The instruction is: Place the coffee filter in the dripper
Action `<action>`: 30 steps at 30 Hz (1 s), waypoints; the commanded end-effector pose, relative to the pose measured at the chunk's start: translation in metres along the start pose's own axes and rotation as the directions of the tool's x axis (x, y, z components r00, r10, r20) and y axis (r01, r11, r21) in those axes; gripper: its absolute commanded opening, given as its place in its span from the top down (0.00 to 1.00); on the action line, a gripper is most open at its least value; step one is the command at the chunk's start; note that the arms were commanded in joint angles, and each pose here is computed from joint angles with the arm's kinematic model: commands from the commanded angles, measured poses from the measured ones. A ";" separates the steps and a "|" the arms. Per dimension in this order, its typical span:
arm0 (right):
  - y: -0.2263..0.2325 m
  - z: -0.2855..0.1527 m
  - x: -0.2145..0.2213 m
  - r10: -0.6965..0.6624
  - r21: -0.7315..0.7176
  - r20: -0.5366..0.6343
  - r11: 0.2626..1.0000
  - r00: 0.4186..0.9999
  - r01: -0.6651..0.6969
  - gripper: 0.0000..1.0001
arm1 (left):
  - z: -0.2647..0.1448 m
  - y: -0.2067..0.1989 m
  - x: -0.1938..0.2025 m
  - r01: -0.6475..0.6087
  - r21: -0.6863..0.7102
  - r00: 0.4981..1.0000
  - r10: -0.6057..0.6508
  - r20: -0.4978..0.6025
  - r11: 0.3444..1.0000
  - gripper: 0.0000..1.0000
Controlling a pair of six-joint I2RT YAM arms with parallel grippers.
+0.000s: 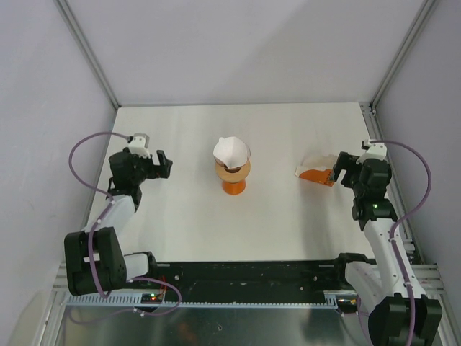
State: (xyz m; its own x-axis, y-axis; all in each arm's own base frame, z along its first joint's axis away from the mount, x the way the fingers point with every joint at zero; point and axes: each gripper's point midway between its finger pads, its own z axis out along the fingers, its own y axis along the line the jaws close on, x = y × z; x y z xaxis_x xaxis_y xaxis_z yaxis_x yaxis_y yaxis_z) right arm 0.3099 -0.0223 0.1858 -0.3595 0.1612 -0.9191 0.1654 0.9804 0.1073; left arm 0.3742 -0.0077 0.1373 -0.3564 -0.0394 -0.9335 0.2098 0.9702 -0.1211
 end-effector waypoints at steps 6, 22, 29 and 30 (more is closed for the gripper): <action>-0.001 -0.001 -0.013 0.008 -0.010 0.131 1.000 0.991 -0.007 0.08 | -0.006 -0.001 0.002 -0.007 0.005 0.994 0.006 0.112 1.000 0.00; -0.006 0.001 0.009 0.027 0.007 0.107 1.000 0.994 -0.028 0.09 | -0.004 0.006 0.016 0.033 -0.035 0.994 -0.029 0.108 0.999 0.00; -0.005 0.001 0.013 0.029 0.000 0.114 1.000 0.993 -0.029 0.09 | -0.003 0.007 0.020 0.032 -0.038 0.995 -0.028 0.099 0.999 0.00; -0.005 0.001 0.012 0.029 -0.001 0.122 1.000 0.992 -0.029 0.09 | -0.002 0.007 0.021 0.033 -0.039 0.995 -0.029 0.099 0.999 0.00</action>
State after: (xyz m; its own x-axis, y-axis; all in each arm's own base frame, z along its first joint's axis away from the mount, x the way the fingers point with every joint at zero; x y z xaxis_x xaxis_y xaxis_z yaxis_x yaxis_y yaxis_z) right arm 0.3000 -0.0229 0.1557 -0.3250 0.1709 -0.9301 0.1716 0.9779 0.1197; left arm 0.3629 -0.0059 0.1128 -0.3065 -0.0935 -0.9473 0.1734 0.9730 -0.1522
